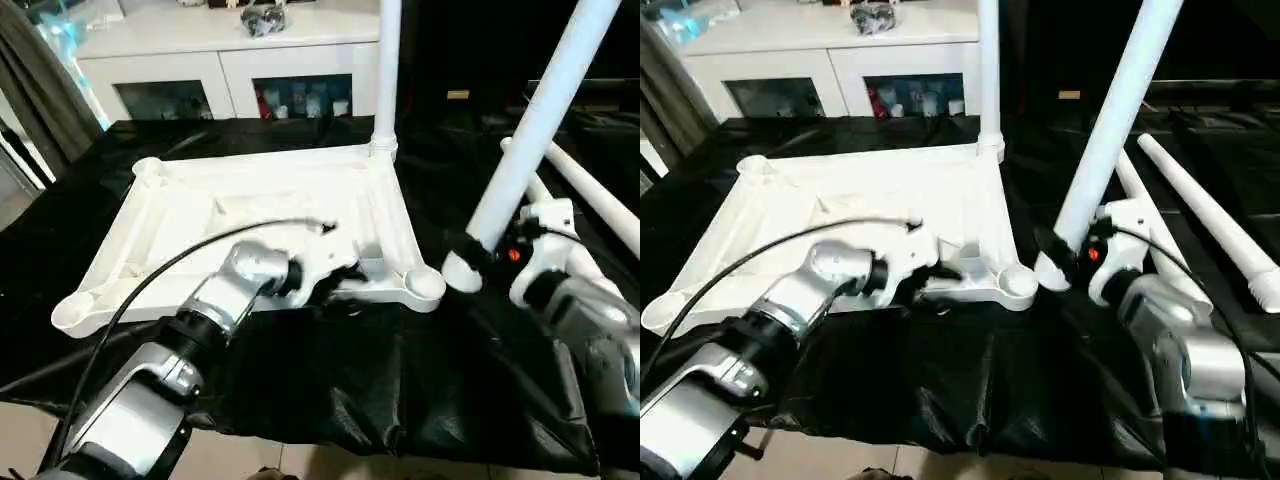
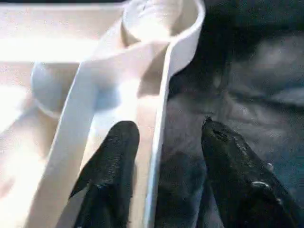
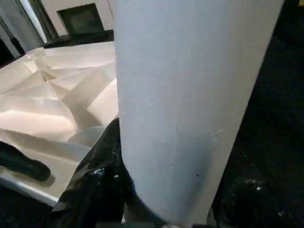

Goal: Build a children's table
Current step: Insert table leg to table base

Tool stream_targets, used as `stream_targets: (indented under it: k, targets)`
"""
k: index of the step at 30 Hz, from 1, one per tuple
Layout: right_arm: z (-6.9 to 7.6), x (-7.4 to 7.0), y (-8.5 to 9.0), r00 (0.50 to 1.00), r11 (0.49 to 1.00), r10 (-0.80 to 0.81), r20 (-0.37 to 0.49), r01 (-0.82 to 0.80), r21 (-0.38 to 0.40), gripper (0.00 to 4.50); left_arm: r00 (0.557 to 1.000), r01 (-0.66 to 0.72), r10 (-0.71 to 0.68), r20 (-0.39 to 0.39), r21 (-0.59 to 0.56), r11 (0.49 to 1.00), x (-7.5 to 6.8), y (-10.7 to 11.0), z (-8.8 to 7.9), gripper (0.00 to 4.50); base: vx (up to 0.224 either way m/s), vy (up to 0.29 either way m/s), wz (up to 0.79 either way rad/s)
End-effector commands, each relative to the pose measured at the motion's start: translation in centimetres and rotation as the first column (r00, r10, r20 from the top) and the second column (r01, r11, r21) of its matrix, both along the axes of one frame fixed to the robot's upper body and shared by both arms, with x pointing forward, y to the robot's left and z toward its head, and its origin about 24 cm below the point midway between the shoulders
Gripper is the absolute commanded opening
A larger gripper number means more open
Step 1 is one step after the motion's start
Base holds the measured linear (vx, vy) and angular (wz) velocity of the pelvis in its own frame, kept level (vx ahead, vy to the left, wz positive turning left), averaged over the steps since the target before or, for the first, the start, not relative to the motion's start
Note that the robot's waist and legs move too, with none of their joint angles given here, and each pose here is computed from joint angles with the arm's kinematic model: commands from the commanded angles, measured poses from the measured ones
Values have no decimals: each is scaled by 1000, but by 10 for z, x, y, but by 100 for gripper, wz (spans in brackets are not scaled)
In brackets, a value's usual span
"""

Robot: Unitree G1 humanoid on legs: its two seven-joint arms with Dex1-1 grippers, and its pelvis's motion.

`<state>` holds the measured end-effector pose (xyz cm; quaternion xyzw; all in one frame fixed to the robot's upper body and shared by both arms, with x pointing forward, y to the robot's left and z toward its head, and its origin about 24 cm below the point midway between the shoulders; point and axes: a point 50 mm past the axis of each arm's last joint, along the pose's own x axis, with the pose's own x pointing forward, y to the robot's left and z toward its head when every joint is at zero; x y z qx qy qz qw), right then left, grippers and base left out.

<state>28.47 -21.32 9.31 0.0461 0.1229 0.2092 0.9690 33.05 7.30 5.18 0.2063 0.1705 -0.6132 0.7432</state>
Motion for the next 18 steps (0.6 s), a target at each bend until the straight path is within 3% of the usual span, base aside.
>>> stream_targets:
  k: [1,18]
  targets:
    - [7,0,6,999,1000,18,41,-18,-8,189,999,-14,14,34,15,1000,7,3,6,210,0,0,0]
    - [7,0,10,997,998,60,38,-59,-32,189,1000,0,-1,25,10,1000,11,8,1,62,0,0,0]
